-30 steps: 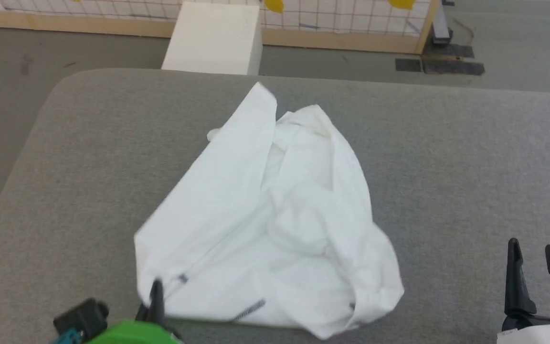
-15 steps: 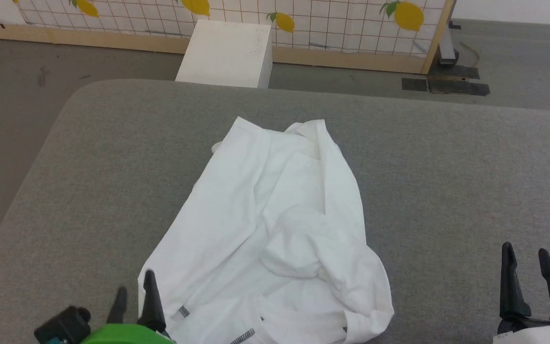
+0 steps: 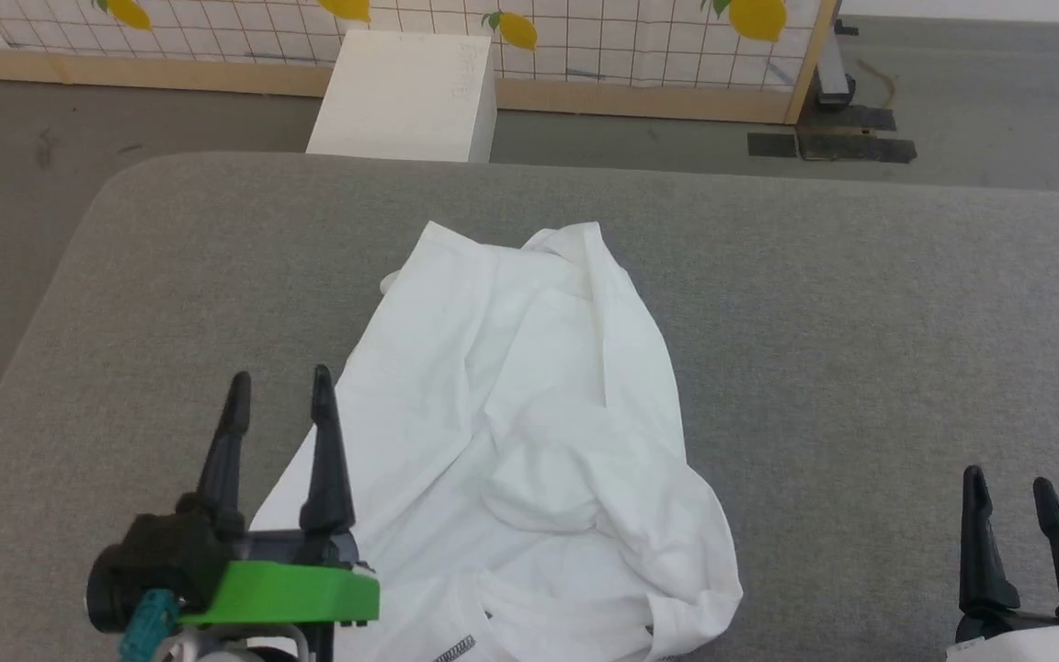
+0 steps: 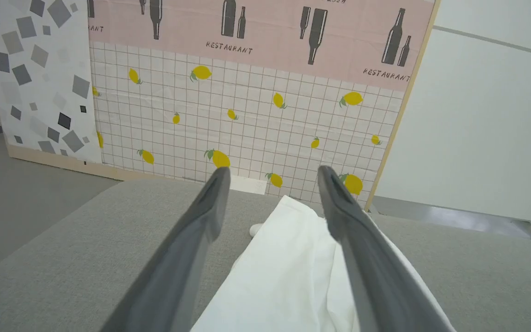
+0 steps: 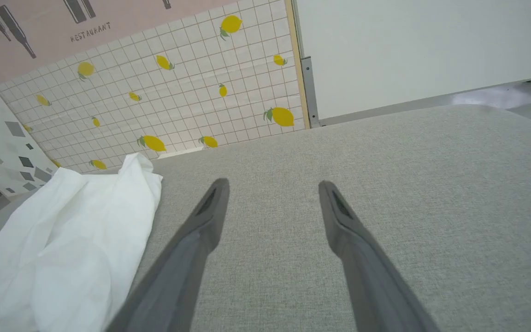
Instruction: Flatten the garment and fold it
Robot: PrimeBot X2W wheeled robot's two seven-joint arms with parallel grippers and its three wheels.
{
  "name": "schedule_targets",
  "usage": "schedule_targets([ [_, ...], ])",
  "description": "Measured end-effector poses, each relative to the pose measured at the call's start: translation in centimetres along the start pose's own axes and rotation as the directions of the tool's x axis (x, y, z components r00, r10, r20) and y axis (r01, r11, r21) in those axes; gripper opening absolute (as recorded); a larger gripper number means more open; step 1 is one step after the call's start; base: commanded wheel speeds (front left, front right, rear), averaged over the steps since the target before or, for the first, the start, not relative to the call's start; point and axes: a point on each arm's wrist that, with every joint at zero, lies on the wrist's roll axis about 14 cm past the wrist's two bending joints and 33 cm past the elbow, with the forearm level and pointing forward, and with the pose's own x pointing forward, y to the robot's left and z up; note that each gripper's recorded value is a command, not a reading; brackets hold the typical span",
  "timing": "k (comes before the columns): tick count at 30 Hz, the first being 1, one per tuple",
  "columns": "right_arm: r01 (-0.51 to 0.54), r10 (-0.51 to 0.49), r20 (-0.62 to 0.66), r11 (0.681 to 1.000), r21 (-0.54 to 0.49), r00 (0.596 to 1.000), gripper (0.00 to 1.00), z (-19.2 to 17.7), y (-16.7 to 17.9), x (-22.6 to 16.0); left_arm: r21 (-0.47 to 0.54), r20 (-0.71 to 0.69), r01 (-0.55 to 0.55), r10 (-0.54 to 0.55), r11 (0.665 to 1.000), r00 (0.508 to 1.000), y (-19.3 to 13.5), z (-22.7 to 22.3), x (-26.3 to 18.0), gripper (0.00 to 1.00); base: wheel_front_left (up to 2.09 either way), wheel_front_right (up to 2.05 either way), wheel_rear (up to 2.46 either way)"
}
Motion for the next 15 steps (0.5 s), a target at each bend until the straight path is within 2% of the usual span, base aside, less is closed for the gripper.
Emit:
schedule_targets([
  [5, -0.034, 0.034, -0.034, 0.999, -0.017, 0.999, 1.0, -0.4, 1.1, 0.4, -0.004, -0.032, -0.041, 0.041, 0.999, 0.999, 0.6, -1.2, -0.8, 1.0, 0.0, 0.0, 0.0],
  [10, -0.176, 0.171, -0.077, 0.983, -0.055, 0.982, 1.0, 0.1, 5.9, 2.4, -0.005, -0.038, -0.079, 0.079, 0.997, 0.996, 1.7, -1.4, -1.4, 1.0, 0.0, 0.0, 0.0],
  [13, -0.279, 0.267, -0.159, 0.959, -0.057, 0.95, 1.0, 0.0, 9.7, 3.9, 0.003, -0.042, -0.084, 0.084, 0.996, 0.996, 2.0, -1.7, -1.5, 1.0, 0.0, 0.0, 0.0],
  [15, -0.35, 0.324, -0.255, 0.935, -0.062, 0.911, 1.0, -0.9, 11.9, 4.4, -0.002, -0.048, -0.084, 0.084, 0.996, 0.995, 2.0, -1.9, -1.6, 1.0, 0.0, 0.0, 0.0],
])
